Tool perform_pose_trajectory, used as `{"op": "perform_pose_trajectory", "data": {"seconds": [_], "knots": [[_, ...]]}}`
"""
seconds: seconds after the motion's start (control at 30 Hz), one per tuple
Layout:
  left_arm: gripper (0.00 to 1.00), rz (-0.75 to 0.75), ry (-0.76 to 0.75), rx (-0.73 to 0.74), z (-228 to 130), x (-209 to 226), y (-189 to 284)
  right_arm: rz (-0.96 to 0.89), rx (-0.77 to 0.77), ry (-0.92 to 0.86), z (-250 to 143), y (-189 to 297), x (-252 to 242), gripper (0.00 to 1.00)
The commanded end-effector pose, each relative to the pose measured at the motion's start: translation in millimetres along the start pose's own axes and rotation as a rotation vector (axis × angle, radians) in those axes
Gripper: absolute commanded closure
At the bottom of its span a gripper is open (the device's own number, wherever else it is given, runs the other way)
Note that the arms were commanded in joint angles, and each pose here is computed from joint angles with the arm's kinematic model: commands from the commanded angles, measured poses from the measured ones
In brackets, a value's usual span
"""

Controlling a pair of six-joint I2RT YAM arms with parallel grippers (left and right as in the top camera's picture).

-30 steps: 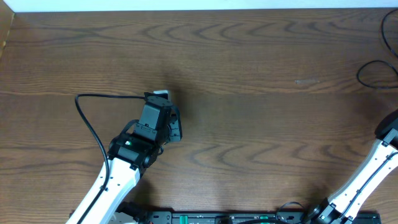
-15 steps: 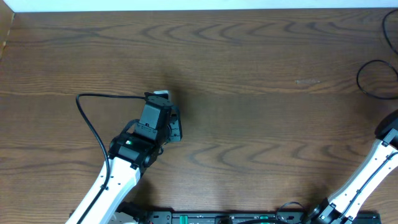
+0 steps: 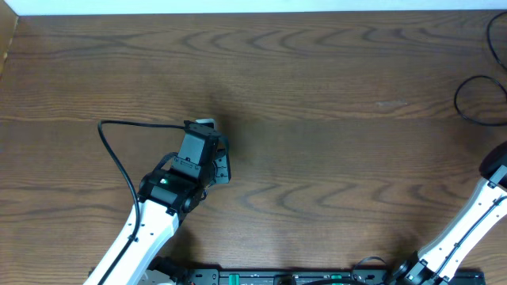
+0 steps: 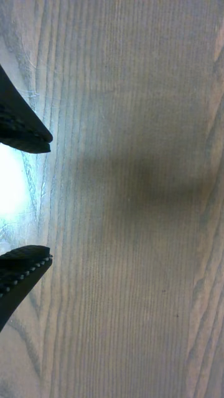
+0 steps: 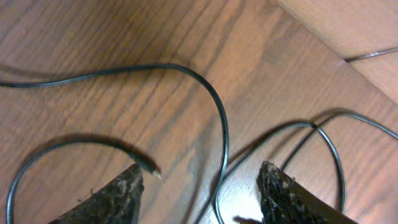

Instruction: Untangle cables

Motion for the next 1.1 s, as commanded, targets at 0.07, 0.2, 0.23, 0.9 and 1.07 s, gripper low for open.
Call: {"op": "perform_pose_trajectory", "data": {"seconds": [0.07,0.2,0.23,0.9,1.07], "knots": [[0.47,0.014,-0.016,0.013,-4,3,-3,0.01,-0.06,-0.035,16,58,-8,0.31],[0.47,0.014,-0.016,0.013,-4,3,-3,0.008,-0.062,-0.071,16,85,-16,0.23],[0.47,0.014,-0.016,0.013,-4,3,-3,0.001,-0.058,-0.089,14,90,-19,0.2],[0.47,0.012,-0.046,0.006,-2,3,-3,-0.224,0.109,-0.254,-44,152,-75,0.01],[0.47,0.012,-0.053,0.006,-2,3,-3,-0.132,0.048,-0.249,-38,195,-71,0.01]]}}
Point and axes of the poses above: each gripper's point midway between its finger pads, its own y axis back along the fingers, its own x axis along the line the jaws close on, z = x × y, the point moved 1 cm from there along y, back along the fingers, and after that the axes turned 7 degrees about -y, right-handed, at the moved point
